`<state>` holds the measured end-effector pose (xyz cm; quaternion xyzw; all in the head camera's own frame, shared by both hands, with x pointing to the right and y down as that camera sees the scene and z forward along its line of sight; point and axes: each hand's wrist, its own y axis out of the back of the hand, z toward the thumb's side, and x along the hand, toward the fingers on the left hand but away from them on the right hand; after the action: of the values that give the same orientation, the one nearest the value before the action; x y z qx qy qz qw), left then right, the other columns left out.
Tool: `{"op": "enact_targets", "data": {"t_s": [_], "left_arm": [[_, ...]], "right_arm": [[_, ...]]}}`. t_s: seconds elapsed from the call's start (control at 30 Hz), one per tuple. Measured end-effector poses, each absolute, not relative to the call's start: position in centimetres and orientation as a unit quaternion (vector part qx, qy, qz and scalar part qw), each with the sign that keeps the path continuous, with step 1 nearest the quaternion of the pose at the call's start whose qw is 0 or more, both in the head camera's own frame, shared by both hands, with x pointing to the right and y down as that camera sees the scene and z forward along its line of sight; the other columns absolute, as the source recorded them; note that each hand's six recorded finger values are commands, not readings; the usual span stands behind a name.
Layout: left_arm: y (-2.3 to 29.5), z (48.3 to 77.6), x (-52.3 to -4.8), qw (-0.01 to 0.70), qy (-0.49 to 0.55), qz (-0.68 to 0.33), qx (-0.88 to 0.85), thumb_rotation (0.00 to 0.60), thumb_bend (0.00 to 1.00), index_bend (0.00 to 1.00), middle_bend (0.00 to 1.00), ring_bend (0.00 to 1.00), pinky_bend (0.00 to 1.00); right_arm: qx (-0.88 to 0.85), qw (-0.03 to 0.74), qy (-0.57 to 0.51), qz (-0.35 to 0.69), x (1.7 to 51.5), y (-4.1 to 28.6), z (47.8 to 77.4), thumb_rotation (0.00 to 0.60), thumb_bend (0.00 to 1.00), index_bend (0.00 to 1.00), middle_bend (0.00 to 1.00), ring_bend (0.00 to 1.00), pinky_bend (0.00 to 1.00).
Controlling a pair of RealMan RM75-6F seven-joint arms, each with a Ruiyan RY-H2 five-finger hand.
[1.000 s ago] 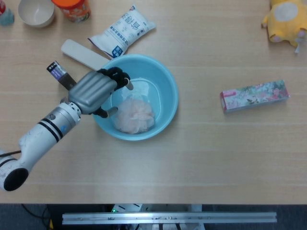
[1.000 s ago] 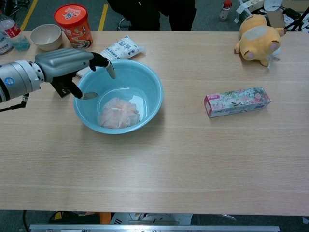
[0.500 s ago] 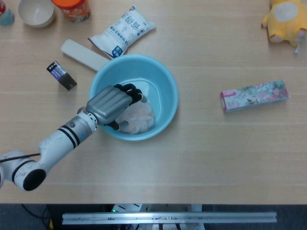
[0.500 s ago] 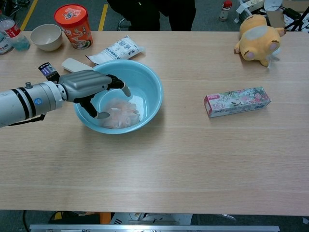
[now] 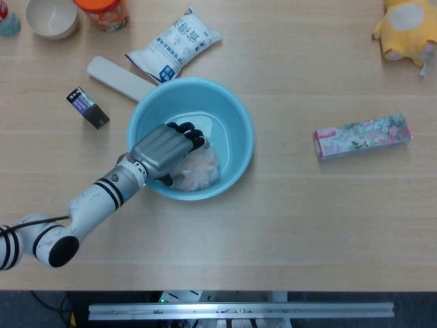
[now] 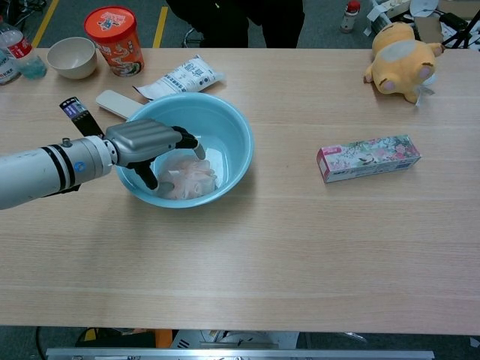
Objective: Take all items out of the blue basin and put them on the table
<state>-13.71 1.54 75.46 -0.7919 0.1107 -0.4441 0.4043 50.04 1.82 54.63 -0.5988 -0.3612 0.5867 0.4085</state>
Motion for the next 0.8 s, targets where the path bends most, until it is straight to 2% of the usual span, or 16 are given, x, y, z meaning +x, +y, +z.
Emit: {"op": "enact_targets", "data": {"t_s": [0.17, 0.3, 0.47, 0.6, 0.8], "left_arm": [[1.9, 76.1, -13.2, 0.409, 0.098, -0.446, -0.790, 0.600, 0.28, 0.24, 0.21, 0.19, 0.27], [2.1, 76.3, -12.9, 0.410, 0.092, -0.444, -0.791, 0.600, 0.28, 0.34, 0.31, 0.33, 0.32], [2.3, 76.4, -12.6, 0.407, 0.086, -0.443, -0.794, 0.600, 0.28, 0.41, 0.40, 0.41, 0.37], [2.2, 76.4, -12.3, 0.401, 0.091, -0.441, -0.797, 0.600, 0.34, 0.46, 0.48, 0.48, 0.46], [1.8, 76.1, -12.0, 0.395, 0.103, -0.436, -0.802, 0.600, 0.38, 0.52, 0.53, 0.55, 0.57]], "right_arm": [[-0.600, 0.409, -0.361, 0.585, 50.0, 1.8, 54.6, 0.600, 0.02, 0.00, 0.19, 0.10, 0.26], [-0.599, 0.409, -0.363, 0.585, 50.1, 1.7, 54.5, 0.600, 0.02, 0.00, 0.19, 0.10, 0.26], [-0.599, 0.408, -0.367, 0.583, 50.2, 1.7, 54.4, 0.600, 0.02, 0.00, 0.19, 0.10, 0.26], [-0.598, 0.408, -0.369, 0.583, 50.2, 1.7, 54.3, 0.600, 0.02, 0.00, 0.19, 0.10, 0.26], [-0.597, 0.408, -0.373, 0.582, 50.4, 1.7, 54.1, 0.600, 0.02, 0.00, 0.19, 0.10, 0.26]]}}
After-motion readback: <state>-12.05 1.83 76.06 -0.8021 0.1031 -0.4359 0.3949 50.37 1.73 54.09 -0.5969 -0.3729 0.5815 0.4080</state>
